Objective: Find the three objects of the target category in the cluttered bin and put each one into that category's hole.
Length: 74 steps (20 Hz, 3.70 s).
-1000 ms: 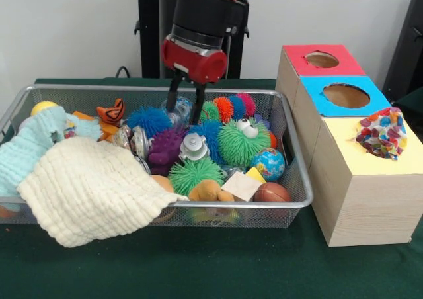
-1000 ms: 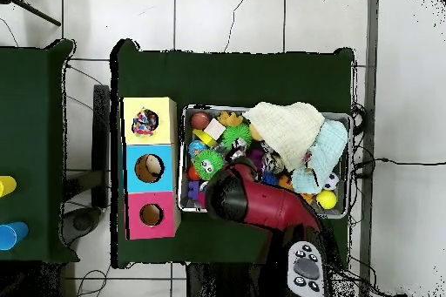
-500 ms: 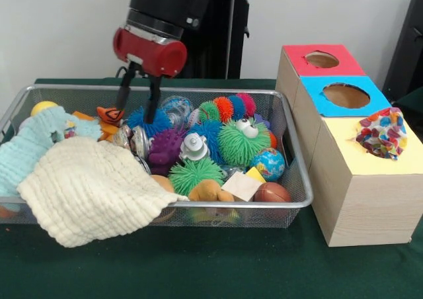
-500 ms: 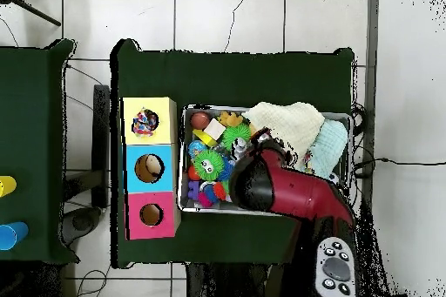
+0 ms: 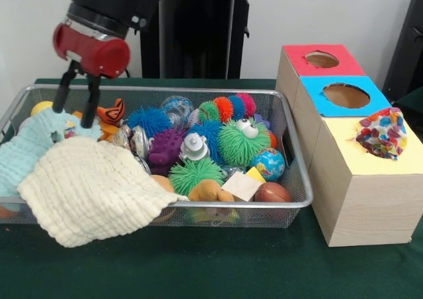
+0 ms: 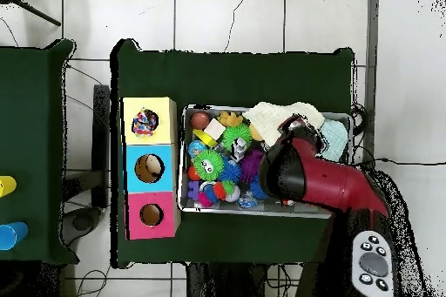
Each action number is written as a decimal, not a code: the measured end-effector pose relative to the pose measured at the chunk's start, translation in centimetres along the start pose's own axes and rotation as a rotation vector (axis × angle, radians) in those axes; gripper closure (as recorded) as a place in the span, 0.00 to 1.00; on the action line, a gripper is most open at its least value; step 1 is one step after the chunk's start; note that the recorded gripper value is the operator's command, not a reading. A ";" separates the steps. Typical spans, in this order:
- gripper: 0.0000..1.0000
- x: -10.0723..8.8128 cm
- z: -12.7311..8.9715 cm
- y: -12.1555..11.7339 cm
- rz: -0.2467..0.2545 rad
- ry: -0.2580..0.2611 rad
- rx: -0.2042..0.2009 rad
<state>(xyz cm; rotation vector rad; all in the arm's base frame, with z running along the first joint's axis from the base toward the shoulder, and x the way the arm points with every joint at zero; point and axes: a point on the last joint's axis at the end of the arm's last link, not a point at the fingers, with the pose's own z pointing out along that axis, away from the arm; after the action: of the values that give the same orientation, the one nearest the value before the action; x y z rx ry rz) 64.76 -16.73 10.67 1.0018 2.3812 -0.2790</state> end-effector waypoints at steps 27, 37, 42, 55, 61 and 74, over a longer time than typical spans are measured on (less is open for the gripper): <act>0.00 4.9 9.2 -5.6 0.166 0.309 0.056; 1.00 3.1 13.6 -4.7 0.137 0.310 0.100; 1.00 3.0 14.2 -4.9 0.150 0.326 0.094; 1.00 2.5 10.1 -5.2 0.167 0.368 0.058; 1.00 2.9 1.5 -1.6 0.090 0.432 0.090; 1.00 6.7 -4.0 2.0 0.157 0.616 0.099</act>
<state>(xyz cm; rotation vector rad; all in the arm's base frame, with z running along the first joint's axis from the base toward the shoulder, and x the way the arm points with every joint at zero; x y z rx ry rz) 60.75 -9.76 10.36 1.4820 2.8220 -0.0254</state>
